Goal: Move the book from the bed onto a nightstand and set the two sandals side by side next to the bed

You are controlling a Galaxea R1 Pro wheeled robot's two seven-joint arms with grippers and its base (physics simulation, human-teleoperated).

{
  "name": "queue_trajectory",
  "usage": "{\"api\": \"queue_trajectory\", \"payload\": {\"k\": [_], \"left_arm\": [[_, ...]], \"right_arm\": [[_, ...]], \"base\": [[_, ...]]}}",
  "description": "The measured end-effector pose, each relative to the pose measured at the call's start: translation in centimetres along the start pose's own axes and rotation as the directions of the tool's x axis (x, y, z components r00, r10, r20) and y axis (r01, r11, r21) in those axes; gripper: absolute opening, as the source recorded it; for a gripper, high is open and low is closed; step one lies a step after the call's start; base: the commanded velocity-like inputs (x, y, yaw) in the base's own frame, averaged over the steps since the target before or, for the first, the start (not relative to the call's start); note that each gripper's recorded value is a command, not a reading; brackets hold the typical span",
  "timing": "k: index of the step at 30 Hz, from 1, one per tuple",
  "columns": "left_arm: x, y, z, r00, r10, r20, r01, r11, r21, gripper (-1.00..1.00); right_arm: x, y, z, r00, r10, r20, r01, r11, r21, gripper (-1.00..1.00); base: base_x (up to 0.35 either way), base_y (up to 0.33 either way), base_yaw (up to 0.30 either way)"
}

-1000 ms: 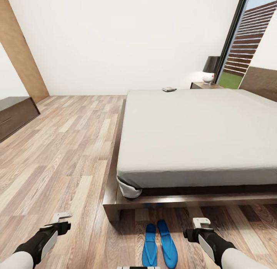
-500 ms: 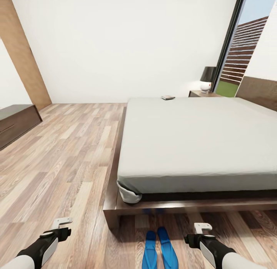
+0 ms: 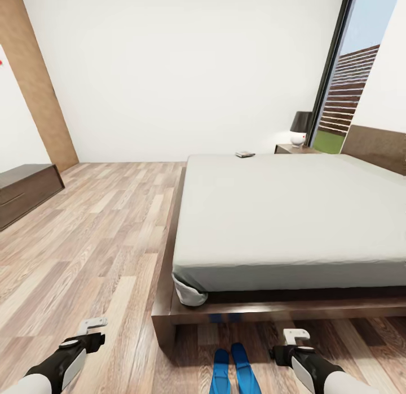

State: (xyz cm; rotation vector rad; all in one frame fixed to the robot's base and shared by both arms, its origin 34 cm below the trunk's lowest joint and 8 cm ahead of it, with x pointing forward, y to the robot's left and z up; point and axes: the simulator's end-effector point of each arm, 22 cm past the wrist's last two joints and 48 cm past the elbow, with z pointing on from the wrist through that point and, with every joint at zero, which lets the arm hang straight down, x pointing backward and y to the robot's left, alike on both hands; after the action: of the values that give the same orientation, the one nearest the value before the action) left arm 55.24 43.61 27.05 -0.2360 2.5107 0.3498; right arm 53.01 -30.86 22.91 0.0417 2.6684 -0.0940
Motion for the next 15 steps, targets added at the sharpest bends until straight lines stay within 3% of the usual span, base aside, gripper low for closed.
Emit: {"api": "queue_trajectory", "payload": {"k": [15], "left_arm": [[-2.9, 0.3, -1.7, 0.998, -0.019, 0.060, 0.019, 1.000, 0.006, 1.00]], "right_arm": [[-2.1, 0.1, -1.8, 0.999, 0.004, 0.053, -0.003, 1.000, -0.003, 1.00]], "base": [[0.000, 0.000, 0.000]]}}
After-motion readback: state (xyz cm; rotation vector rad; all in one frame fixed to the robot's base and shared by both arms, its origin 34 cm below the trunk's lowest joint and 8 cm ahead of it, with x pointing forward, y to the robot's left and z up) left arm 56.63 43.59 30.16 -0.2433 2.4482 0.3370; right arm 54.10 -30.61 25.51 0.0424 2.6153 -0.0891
